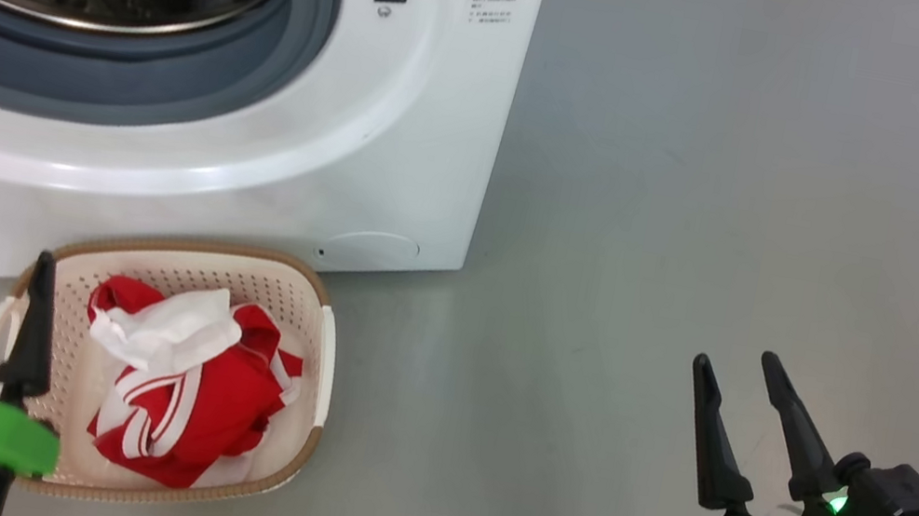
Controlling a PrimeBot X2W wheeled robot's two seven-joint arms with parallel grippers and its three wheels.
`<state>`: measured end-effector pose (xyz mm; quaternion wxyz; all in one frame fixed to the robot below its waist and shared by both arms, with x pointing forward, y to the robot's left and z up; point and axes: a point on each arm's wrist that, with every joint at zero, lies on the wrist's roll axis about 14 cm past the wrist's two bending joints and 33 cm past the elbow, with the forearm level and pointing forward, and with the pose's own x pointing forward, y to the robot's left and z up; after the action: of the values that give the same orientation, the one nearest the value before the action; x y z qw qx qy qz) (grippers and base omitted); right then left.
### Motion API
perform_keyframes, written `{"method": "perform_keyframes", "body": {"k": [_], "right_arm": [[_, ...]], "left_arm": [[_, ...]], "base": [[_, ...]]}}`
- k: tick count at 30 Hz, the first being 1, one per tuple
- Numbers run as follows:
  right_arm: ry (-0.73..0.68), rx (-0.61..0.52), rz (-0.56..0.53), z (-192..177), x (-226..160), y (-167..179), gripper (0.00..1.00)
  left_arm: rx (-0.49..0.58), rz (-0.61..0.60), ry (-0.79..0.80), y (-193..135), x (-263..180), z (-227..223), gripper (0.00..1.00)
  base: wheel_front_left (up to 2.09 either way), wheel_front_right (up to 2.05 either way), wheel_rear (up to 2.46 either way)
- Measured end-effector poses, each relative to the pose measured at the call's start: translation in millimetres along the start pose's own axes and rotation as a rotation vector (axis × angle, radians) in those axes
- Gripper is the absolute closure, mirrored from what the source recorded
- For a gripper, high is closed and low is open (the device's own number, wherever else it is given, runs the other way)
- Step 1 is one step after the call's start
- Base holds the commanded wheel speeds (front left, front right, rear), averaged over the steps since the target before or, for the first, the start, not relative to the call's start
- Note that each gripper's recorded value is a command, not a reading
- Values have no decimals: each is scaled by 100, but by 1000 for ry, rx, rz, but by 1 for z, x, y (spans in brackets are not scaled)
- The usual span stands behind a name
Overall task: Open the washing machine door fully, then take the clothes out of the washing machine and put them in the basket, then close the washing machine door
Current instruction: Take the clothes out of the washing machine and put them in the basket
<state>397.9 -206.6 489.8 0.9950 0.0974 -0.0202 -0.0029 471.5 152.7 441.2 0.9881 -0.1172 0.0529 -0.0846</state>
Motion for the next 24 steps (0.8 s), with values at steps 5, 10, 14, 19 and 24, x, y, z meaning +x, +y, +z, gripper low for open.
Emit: {"method": "perform_keyframes", "body": {"k": [5,10,14,19,24], "right_arm": [[-10,-3,0,5,-7,-1,0],[-3,2,-7,4,-19,-3,0],[-8,4,-12,7,-24,-5,0],[-8,-4,-26,8,-30,-12,0],[-4,-3,-25,6,-32,-12,0]], "left_arm": [[7,15,-23,0,-19,6,0],[-5,36,-41,1,-37,10,0],[-9,56,-52,5,-51,12,0],[-17,85,-59,10,-65,13,0],[-12,93,-69,12,-69,16,0]], "base": [[0,0,0],[0,0,0],[0,0,0],[0,0,0],[0,0,0]]}}
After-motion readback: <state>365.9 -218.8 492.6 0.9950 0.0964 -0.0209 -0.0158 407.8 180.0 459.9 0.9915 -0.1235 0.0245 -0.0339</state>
